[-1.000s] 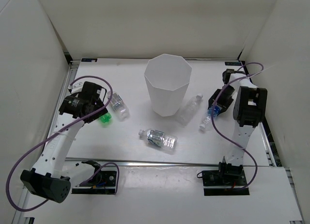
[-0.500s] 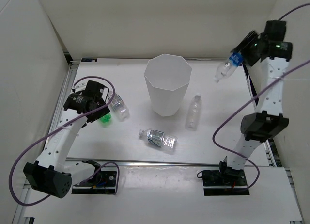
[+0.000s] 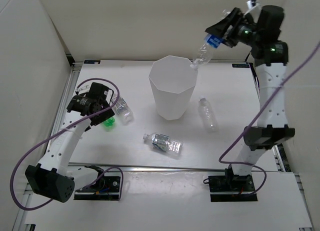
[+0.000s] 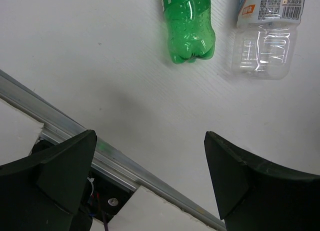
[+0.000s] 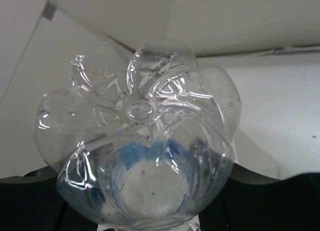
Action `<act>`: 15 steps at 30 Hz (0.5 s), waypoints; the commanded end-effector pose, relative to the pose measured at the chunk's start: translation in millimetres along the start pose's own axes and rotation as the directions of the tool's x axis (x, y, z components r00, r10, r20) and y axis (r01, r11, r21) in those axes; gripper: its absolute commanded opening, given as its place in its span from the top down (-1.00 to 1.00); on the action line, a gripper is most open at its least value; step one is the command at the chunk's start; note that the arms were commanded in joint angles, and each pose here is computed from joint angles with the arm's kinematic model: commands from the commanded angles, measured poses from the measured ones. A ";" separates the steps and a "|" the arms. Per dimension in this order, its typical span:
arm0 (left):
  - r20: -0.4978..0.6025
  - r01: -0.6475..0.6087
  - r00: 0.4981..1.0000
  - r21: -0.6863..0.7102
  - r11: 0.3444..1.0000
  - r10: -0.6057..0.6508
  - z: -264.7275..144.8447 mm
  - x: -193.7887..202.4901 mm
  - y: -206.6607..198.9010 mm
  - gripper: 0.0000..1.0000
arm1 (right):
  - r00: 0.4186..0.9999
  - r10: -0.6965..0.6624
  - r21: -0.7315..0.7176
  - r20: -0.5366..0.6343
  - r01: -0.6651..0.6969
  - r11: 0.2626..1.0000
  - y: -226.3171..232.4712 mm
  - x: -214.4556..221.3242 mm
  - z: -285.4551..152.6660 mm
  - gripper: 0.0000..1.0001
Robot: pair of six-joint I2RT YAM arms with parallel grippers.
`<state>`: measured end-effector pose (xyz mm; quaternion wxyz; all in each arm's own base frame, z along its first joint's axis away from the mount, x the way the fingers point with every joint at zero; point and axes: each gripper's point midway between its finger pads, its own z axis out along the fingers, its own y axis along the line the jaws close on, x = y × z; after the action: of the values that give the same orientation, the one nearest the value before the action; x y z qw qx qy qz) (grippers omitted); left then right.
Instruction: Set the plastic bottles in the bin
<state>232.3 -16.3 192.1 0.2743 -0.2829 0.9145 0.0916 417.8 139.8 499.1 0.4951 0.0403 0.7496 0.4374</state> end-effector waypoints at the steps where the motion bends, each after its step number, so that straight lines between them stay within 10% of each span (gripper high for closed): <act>1: 0.024 0.029 0.999 0.036 0.999 -0.030 -13.3 -3.1 1.9 -1.00 | 0.994 -0.080 -0.085 -0.076 0.074 0.994 14.5 27.2 31.7 -0.12; 15: 0.002 0.051 0.999 0.036 0.998 -0.051 -17.9 13.9 15.2 -1.00 | 0.901 -0.412 0.089 -0.136 0.426 0.900 6.3 98.4 100.9 -0.64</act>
<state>210.6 -17.3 198.5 0.2811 -0.2968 0.9101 0.0686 434.0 267.2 413.0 0.4799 -0.1008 0.8012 0.3430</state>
